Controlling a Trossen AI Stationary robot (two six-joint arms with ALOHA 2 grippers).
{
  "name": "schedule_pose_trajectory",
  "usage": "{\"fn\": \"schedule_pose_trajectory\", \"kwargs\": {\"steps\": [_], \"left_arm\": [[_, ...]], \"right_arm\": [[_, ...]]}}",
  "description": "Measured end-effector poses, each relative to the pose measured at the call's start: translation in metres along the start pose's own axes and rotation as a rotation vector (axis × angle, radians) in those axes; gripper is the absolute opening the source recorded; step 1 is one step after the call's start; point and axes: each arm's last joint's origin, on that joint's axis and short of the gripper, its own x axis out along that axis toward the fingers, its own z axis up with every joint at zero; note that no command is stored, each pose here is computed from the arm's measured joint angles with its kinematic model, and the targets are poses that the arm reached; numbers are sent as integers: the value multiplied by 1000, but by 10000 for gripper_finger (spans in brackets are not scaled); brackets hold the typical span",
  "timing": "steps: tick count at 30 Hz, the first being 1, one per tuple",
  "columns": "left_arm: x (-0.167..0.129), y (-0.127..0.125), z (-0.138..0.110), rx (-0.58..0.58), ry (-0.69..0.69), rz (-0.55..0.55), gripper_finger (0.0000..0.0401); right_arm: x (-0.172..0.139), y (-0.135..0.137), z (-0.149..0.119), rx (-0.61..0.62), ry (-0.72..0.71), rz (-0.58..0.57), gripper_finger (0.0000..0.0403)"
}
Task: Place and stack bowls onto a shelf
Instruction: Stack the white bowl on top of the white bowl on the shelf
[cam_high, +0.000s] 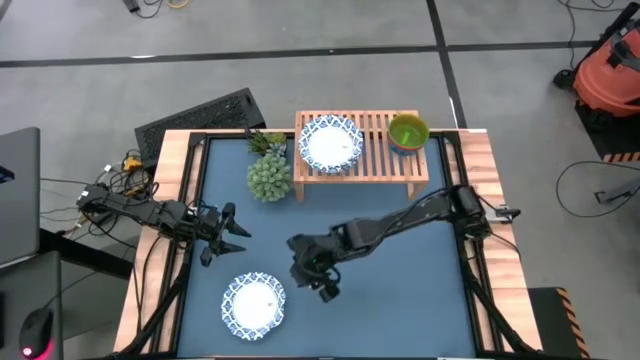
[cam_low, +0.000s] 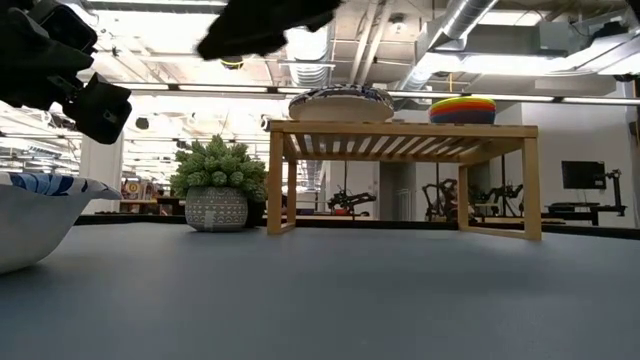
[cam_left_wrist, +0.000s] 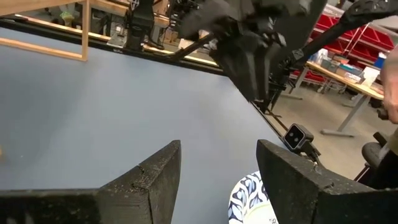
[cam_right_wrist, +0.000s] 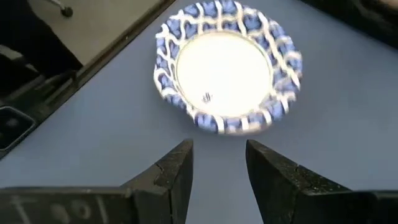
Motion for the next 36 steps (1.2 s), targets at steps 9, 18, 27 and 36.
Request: {"fn": "schedule_pose_trajectory", "kwargs": {"steps": [9,18,27,36], "left_arm": [[0,0,0,-3,1,0,197],[0,0,0,16,0,0,197],[0,0,0,25,1,0,197],[0,0,0,28,1,0,197]], "right_arm": [[34,14,4,-227,4,4,209],[70,23,12,-382,0,-6,249],[97,22,7,-435,57,33,249],[101,21,4,-457,66,40,249]]}}
